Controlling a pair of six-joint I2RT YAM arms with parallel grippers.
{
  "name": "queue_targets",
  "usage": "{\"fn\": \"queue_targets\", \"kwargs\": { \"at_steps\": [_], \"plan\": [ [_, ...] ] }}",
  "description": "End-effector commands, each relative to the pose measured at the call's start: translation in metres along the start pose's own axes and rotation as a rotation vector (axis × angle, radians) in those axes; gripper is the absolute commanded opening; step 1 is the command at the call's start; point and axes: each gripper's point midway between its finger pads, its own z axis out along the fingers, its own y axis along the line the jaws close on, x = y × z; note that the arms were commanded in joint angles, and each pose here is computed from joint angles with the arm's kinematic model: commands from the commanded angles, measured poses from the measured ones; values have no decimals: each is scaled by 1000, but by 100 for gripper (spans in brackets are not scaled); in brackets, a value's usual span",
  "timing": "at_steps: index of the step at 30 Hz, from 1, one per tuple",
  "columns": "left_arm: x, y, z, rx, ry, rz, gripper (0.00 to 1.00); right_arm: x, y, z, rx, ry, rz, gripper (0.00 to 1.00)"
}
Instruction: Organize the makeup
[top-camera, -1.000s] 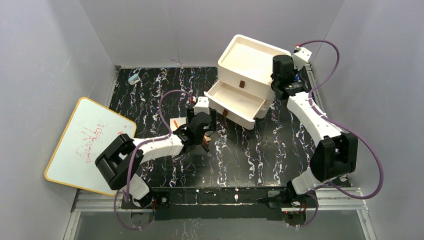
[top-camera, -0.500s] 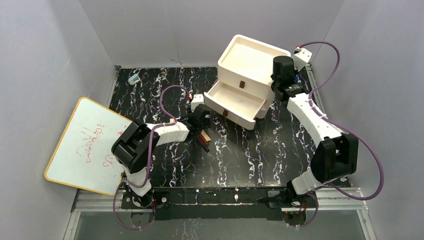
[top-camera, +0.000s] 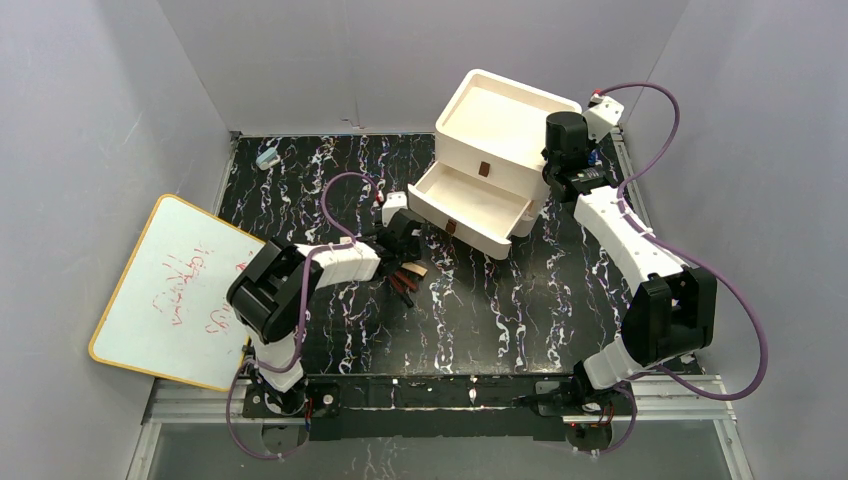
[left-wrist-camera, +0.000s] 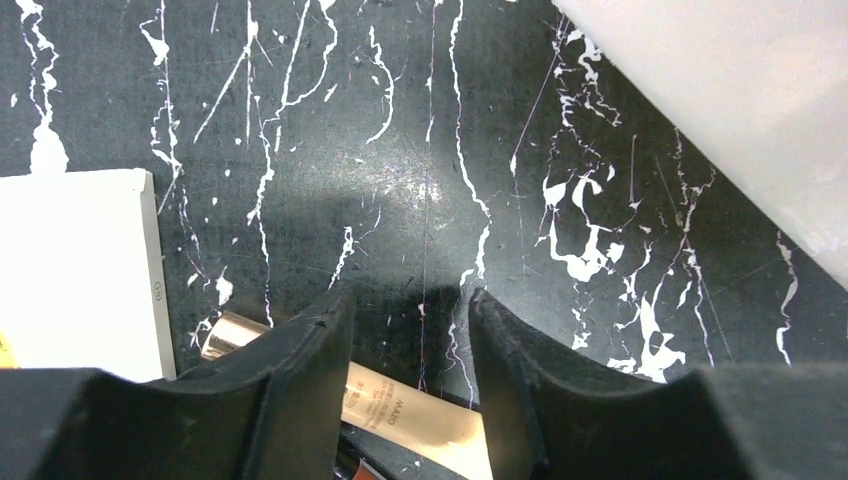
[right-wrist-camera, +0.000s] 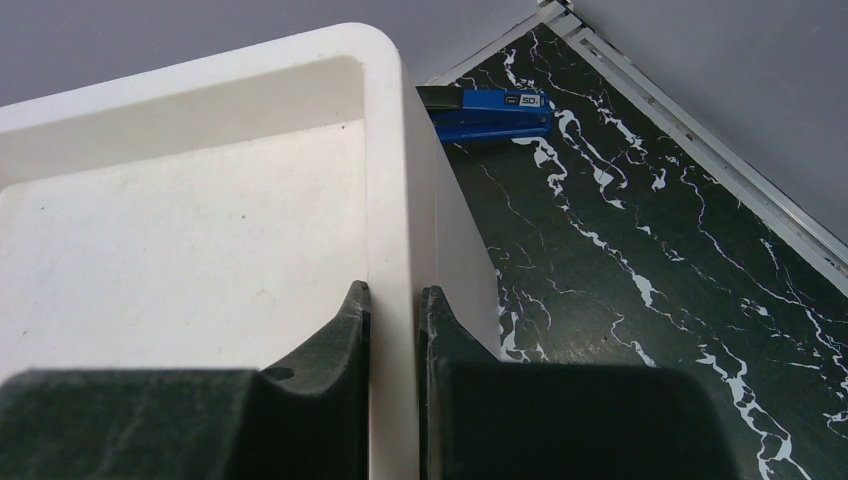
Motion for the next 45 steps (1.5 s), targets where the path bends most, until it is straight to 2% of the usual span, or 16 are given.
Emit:
{"fn": "queue_targets", "kwargs": {
  "at_steps": [1, 9, 16, 24, 45],
  "plan": [
    [-36, 2, -21, 0, -98, -53, 48, 132, -70, -20, 143, 439, -306, 1],
    [-58, 8, -49, 0, -139, -69, 50, 132, -68, -19, 135, 443, -302, 1],
    [-29, 11, -53, 23, -53, -123, 49, 133, -69, -20, 136, 445, -305, 1],
    [-8, 19, -55, 15, -8, -180, 49, 139, -70, -20, 131, 457, -302, 1],
    [12, 7, -22, 6, 53, -165, 48, 143, -73, -22, 128, 464, -312, 1]
  ]
}}
